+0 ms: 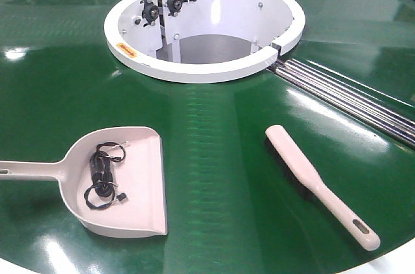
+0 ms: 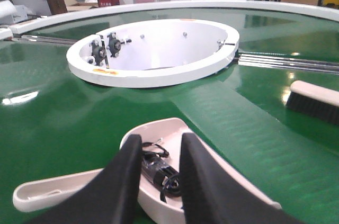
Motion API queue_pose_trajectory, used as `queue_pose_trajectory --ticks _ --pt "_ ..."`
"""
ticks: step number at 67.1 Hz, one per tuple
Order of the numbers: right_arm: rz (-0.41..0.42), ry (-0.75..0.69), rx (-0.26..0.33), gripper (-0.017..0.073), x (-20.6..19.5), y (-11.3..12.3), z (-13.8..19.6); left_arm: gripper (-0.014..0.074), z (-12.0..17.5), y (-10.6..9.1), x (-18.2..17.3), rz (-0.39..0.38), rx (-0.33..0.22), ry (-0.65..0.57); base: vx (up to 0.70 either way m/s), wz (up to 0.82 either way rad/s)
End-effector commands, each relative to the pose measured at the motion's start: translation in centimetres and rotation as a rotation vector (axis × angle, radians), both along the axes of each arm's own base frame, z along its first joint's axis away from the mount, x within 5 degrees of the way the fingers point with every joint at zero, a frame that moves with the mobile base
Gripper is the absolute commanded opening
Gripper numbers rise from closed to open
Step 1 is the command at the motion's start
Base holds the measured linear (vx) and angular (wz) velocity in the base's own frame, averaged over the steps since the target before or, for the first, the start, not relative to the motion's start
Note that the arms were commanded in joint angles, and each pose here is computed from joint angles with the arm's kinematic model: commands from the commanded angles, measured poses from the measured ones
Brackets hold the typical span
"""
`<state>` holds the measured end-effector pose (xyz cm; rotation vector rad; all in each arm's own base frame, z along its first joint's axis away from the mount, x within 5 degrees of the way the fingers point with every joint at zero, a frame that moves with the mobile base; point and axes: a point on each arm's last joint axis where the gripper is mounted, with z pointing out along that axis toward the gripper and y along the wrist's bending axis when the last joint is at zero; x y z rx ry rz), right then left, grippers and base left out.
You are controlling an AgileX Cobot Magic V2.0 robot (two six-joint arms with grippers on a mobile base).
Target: Clean and inspect green conveyor with broom and dustpan
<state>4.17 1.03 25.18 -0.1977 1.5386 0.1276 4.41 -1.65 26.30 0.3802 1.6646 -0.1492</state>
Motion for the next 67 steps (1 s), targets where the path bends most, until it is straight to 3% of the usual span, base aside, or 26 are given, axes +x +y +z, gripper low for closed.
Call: queue_pose_trajectory --ticks 1,11,13,25,67 --pt "-0.018 -0.083 0.000 0.0398 0.06 -0.12 0.94 0.0153 1.49 -0.05 0.02 -0.002 -0.086 -0.085 0.00 0.00" --pt "-0.017 -0.082 0.003 0.0036 0.06 -0.11 0.93 -0.0011 1.52 -0.06 0.02 -0.003 -0.096 -0.084 0.00 0.00" --pt "-0.016 -0.081 0.008 -0.0015 0.06 -0.11 0.93 -0.0009 1.54 -0.06 0.02 -0.003 -0.097 -0.086 0.00 0.00" --pt "-0.004 -0.076 0.071 -0.0008 0.04 -0.03 1.01 -0.0008 2.00 0.00 0.03 0.002 -0.113 -0.135 0.00 0.00" --pt "-0.004 -0.071 0.069 -0.0008 0.04 -0.03 0.96 -0.0007 1.72 -0.01 0.14 0.005 -0.114 -0.141 0.00 0.00"
